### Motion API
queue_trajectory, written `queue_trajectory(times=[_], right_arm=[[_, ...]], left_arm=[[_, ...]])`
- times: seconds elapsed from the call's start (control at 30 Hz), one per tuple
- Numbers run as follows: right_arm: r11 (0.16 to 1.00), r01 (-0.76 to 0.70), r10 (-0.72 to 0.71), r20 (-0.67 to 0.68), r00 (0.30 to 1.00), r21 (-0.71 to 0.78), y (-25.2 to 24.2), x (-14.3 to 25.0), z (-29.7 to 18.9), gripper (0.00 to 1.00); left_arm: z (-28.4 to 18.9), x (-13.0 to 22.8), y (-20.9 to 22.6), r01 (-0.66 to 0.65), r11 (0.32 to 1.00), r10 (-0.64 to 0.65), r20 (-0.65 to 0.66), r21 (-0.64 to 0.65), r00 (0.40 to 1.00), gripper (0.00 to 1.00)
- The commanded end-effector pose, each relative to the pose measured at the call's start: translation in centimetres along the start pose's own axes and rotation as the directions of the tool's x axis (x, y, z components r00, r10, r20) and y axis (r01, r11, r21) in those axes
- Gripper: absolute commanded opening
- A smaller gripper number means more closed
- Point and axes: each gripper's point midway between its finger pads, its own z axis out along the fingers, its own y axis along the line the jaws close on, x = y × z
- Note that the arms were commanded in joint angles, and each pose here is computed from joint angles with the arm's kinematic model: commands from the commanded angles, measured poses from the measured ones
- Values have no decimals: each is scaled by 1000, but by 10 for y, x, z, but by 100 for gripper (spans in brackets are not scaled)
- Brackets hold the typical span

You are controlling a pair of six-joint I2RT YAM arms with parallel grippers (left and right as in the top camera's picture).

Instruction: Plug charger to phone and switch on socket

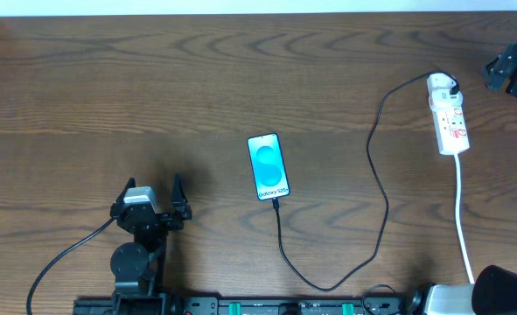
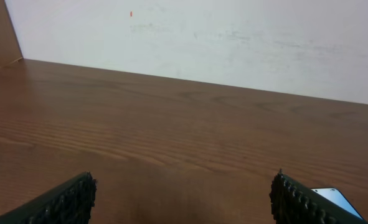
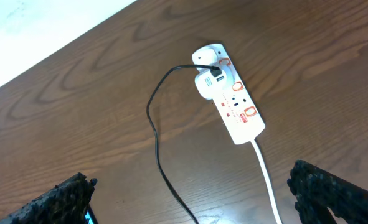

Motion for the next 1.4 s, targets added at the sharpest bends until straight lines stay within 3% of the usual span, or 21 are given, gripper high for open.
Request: queue_trajectory(times=[0.0,0.43,0.7,1.07,1.37], right_arm=[[1000,3,-3,10,1000,-13,6,-1,-4,99],[999,19,-20,34,999,30,2,1,-11,99],[982,174,-143,323,936,-70,42,7,-12,99],[945,293,-165,564,809,-144,30,116,58,99],[932,326,-128,701,702,-156,3,187,82,99]], left_arm=[[1,17,4,-11,1000,11,-48,-14,999,89],[1,17,4,-11,1000,11,-48,-14,999,89],[1,17,4,-11,1000,11,-48,-14,999,89],[1,17,4,-11,1000,11,-48,-14,999,89],[1,17,4,-11,1000,11,-48,-14,999,89]])
